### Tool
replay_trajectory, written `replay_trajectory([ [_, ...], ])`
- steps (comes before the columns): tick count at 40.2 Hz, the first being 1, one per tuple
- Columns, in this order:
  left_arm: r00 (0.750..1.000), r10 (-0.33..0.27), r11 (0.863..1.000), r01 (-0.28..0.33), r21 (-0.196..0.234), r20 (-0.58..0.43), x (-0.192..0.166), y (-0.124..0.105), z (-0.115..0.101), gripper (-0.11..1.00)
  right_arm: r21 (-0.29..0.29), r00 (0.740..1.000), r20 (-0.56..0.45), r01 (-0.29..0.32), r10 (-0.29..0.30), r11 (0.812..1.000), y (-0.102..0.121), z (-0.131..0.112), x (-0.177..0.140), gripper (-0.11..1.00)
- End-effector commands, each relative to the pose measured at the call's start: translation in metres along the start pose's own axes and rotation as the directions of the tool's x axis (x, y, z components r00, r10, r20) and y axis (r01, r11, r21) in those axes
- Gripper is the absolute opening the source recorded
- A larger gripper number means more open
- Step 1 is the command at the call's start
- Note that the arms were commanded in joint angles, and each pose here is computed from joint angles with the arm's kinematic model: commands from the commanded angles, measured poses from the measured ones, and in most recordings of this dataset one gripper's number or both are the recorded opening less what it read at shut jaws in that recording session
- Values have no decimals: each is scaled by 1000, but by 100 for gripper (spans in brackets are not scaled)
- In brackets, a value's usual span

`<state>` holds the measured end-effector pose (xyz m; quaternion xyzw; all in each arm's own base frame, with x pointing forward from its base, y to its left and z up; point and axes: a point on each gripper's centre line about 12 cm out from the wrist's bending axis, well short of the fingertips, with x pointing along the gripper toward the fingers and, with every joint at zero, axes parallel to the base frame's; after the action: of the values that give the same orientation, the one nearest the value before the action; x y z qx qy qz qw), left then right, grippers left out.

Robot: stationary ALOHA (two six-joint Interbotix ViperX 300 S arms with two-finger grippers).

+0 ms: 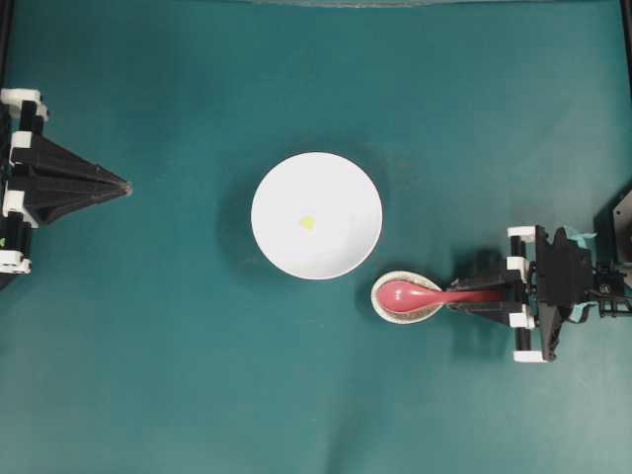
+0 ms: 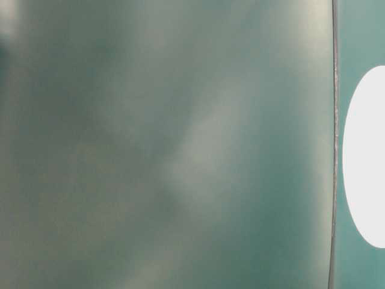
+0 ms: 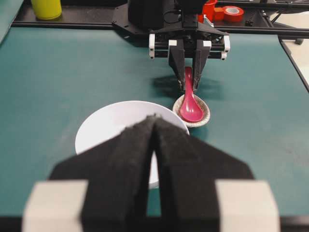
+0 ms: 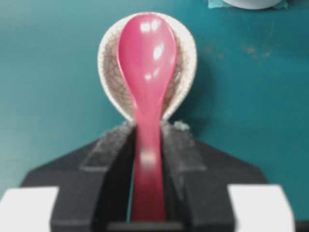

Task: Scoop the yellow hexagonal prism block from the bowl with a spoon using the right arm.
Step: 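Close the right gripper on the pink spoon handle, then lift the pink spoon out of the spoon rest with the right gripper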

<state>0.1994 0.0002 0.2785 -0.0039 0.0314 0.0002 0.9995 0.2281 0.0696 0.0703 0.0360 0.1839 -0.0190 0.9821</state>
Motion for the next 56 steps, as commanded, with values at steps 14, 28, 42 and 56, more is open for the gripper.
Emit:
replay_trajectory([
  [14,1000,0,1000,0,0,6,2,0,5,0,49,996,81,-33,29,998,4,25,-7,24],
  [28,1000,0,1000,0,2,-3,3,0,3,0,100,997,73,-40,33,994,1,51,-11,24],
  [42,1000,0,1000,0,2,-11,3,0,0,0,98,998,54,-26,21,995,-6,85,-4,24],
  [56,1000,0,1000,0,2,-11,3,0,0,0,111,998,-49,-19,24,994,-25,137,11,24],
])
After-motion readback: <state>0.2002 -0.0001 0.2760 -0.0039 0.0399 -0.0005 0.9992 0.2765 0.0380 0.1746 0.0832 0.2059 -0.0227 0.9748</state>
